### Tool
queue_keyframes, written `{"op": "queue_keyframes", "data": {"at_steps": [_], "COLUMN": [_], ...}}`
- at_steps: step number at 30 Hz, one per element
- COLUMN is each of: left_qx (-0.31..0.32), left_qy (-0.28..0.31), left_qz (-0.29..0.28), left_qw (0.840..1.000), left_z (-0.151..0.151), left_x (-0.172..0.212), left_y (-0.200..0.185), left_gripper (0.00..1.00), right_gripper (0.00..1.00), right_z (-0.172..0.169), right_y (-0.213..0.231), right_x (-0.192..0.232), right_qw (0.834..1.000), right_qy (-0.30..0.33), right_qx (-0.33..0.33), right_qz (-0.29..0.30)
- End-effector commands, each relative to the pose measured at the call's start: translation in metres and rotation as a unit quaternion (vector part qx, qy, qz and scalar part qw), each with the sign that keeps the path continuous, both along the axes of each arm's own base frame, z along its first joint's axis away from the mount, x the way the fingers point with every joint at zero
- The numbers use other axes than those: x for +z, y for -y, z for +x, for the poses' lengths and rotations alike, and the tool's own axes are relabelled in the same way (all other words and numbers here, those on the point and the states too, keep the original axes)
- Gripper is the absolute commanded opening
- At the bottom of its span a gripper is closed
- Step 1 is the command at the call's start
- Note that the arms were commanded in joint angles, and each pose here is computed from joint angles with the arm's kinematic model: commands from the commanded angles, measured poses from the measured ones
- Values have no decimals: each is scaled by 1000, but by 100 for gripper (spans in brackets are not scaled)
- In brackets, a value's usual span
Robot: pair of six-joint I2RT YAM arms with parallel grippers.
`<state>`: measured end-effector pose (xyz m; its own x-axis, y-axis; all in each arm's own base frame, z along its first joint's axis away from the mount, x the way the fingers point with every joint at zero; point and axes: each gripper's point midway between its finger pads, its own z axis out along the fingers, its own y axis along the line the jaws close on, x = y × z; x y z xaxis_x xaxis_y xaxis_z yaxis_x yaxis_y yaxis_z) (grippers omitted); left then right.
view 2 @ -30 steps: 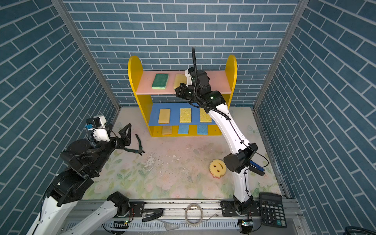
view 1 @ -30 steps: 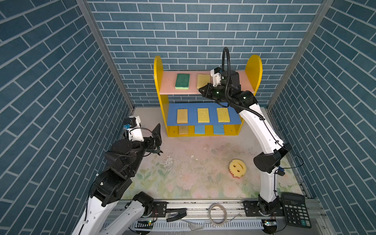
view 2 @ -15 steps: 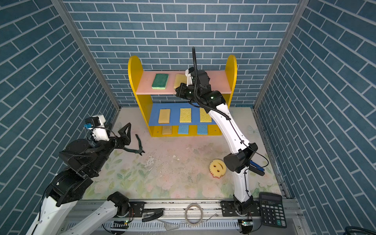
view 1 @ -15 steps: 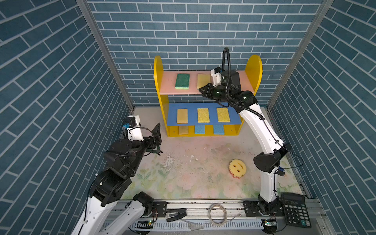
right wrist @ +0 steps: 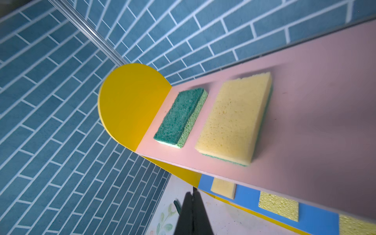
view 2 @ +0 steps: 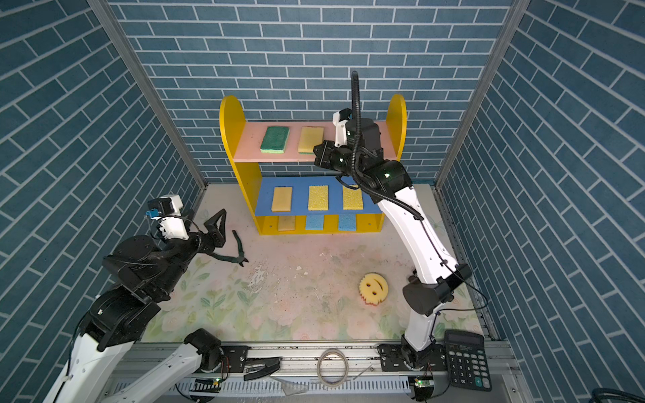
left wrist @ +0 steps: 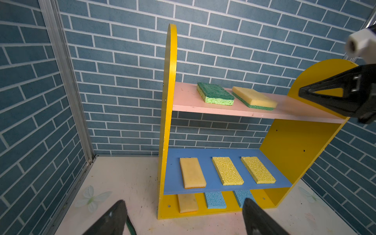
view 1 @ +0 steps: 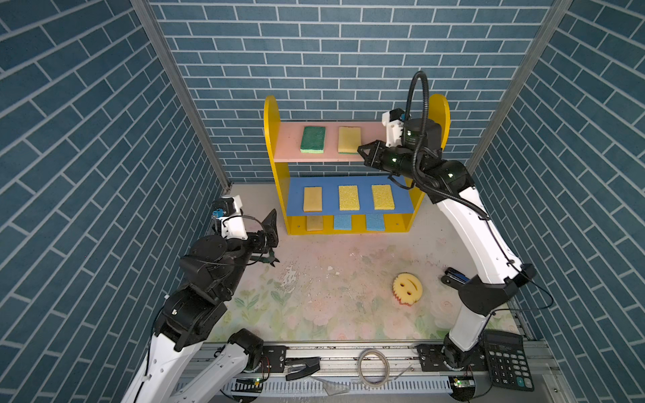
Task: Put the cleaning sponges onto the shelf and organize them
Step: 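Move the right gripper down to the smiley sponge while left gripper advances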
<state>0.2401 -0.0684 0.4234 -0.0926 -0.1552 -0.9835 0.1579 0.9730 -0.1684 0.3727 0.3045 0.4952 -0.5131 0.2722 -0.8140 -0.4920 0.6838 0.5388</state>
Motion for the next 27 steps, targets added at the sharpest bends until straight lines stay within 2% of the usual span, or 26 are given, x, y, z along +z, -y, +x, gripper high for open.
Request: {"op": "queue_keyframes", "data": {"at_steps": [1, 4, 9, 13, 17, 20, 24, 27], "left_qx": [2, -3, -26, -65, -107, -117, -138, -144], "left_qy": [17, 17, 6, -22, -57, -78, -109, -134], "left_qz": [-10, -10, -6, 14, 27, 35, 45, 47], "left_qw": [1000, 1000, 1000, 998, 992, 989, 983, 979], "left_z": [-5, -5, 0, 7, 13, 18, 23, 24], "left_x": [12, 12, 7, -5, -22, -38, -65, -86], "left_y": [-4, -2, 10, 28, 48, 54, 65, 69], "left_gripper": [90, 90, 90, 90, 89, 90, 91, 90], "right_gripper": [0, 0, 0, 0, 6, 16, 36, 46], "right_z": [-11, -21, -37, -49, -63, -78, -99, -115], "right_y": [40, 64, 89, 108, 123, 138, 163, 184], "right_x": [28, 24, -7, -57, -123, -169, -216, -248], "right_qw": [995, 991, 988, 984, 973, 960, 943, 923], "right_qy": [72, 83, 62, 17, -56, -110, -157, -197], "right_qx": [-63, -97, -124, -142, -148, -156, -180, -202], "right_qz": [-16, -37, -70, -107, -168, -207, -230, -261]}}
